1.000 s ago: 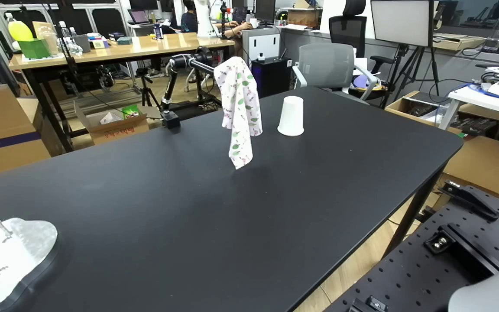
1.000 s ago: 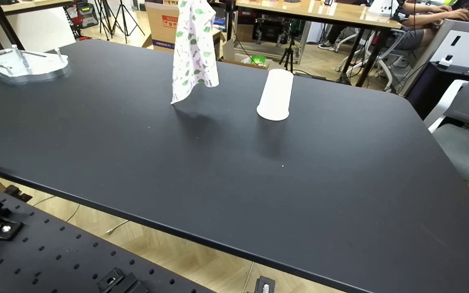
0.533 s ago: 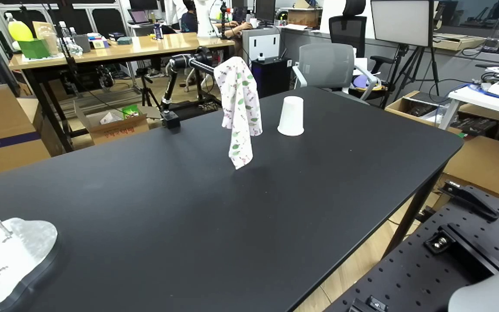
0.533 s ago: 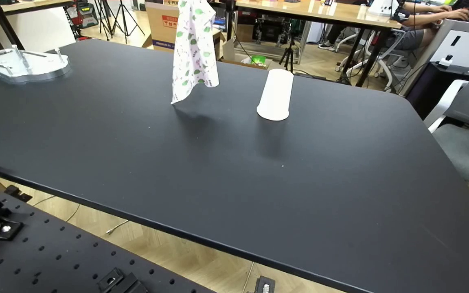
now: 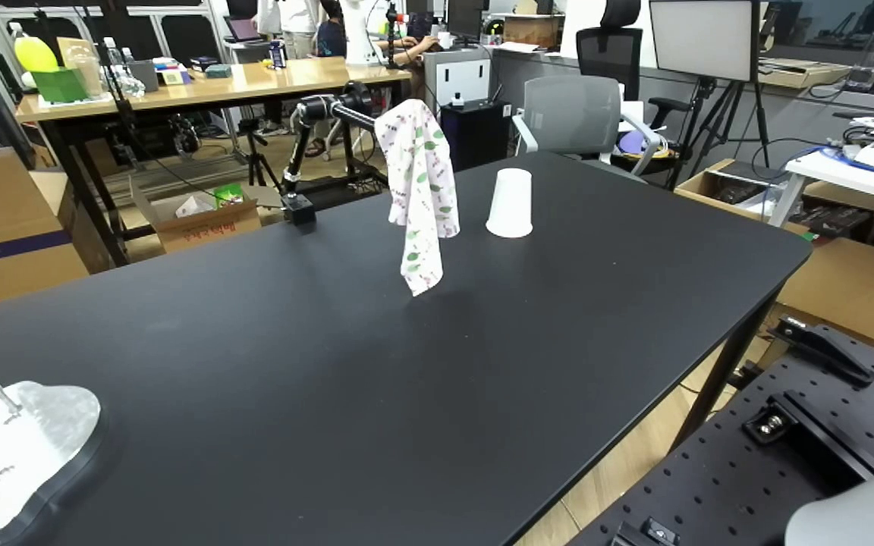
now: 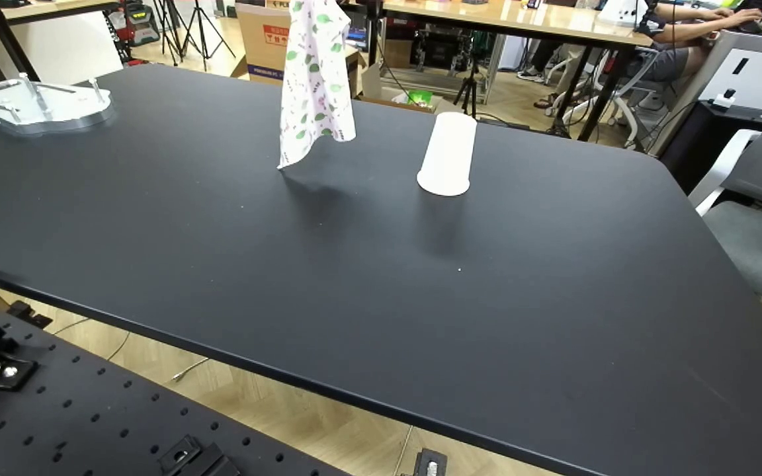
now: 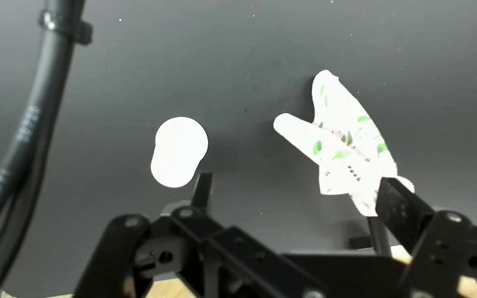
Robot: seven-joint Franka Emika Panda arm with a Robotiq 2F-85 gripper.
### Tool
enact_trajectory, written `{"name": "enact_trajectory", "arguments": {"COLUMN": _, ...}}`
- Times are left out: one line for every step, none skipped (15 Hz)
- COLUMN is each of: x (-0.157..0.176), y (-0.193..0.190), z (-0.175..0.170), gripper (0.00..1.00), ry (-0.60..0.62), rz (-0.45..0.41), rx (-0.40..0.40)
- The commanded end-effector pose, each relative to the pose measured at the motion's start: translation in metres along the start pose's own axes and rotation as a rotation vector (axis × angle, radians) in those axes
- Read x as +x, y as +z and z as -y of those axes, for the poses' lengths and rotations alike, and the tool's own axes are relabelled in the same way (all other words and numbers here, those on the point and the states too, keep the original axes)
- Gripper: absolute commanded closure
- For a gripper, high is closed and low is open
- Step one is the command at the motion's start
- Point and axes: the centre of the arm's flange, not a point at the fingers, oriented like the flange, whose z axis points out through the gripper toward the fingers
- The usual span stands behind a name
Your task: Remove the white cloth from the black stand
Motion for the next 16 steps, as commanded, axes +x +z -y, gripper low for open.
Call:
{"name": "enact_trajectory", "arguments": {"x": 0.017, "y": 0.012, "z": -0.001, "gripper": 0.0, "ry": 0.03, "rz": -0.003, "rx": -0.026}}
{"name": "enact_trajectory", "arguments": {"x": 0.019, "y": 0.017, "z": 0.002, "gripper": 0.0, "ry": 0.022, "rz": 0.008, "rx": -0.024}}
{"name": "enact_trajectory", "arguments": {"x": 0.021, "y": 0.023, "z": 0.007, "gripper": 0.0, "ry": 0.009, "rz": 0.025, "rx": -0.015}}
{"name": "enact_trajectory", "arguments": {"x": 0.022, "y": 0.028, "z": 0.013, "gripper": 0.0, "ry": -0.005, "rz": 0.045, "rx": -0.005}}
{"name": "enact_trajectory", "arguments": {"x": 0.022, "y": 0.033, "z": 0.019, "gripper": 0.0, "ry": -0.018, "rz": 0.065, "rx": 0.009}}
{"name": "enact_trajectory", "arguments": {"x": 0.021, "y": 0.039, "z": 0.026, "gripper": 0.0, "ry": -0.032, "rz": 0.086, "rx": 0.023}}
{"name": "enact_trajectory", "arguments": {"x": 0.02, "y": 0.044, "z": 0.033, "gripper": 0.0, "ry": -0.045, "rz": 0.104, "rx": 0.031}}
{"name": "enact_trajectory", "arguments": {"x": 0.021, "y": 0.049, "z": 0.039, "gripper": 0.0, "ry": -0.056, "rz": 0.119, "rx": 0.033}}
{"name": "enact_trajectory", "arguments": {"x": 0.022, "y": 0.053, "z": 0.044, "gripper": 0.0, "ry": -0.065, "rz": 0.134, "rx": 0.038}}
{"name": "enact_trajectory", "arguments": {"x": 0.023, "y": 0.057, "z": 0.049, "gripper": 0.0, "ry": -0.076, "rz": 0.144, "rx": 0.037}}
{"name": "enact_trajectory", "arguments": {"x": 0.024, "y": 0.062, "z": 0.053, "gripper": 0.0, "ry": -0.085, "rz": 0.157, "rx": 0.034}}
{"name": "enact_trajectory", "arguments": {"x": 0.027, "y": 0.067, "z": 0.057, "gripper": 0.0, "ry": -0.094, "rz": 0.167, "rx": 0.032}}
{"name": "enact_trajectory", "arguments": {"x": 0.028, "y": 0.071, "z": 0.059, "gripper": 0.0, "ry": -0.101, "rz": 0.178, "rx": 0.032}}
{"name": "enact_trajectory", "arguments": {"x": 0.03, "y": 0.076, "z": 0.062, "gripper": 0.0, "ry": -0.109, "rz": 0.191, "rx": 0.031}}
{"name": "enact_trajectory", "arguments": {"x": 0.032, "y": 0.081, "z": 0.064, "gripper": 0.0, "ry": -0.117, "rz": 0.204, "rx": 0.033}}
{"name": "enact_trajectory", "arguments": {"x": 0.034, "y": 0.085, "z": 0.067, "gripper": 0.0, "ry": -0.126, "rz": 0.214, "rx": 0.031}}
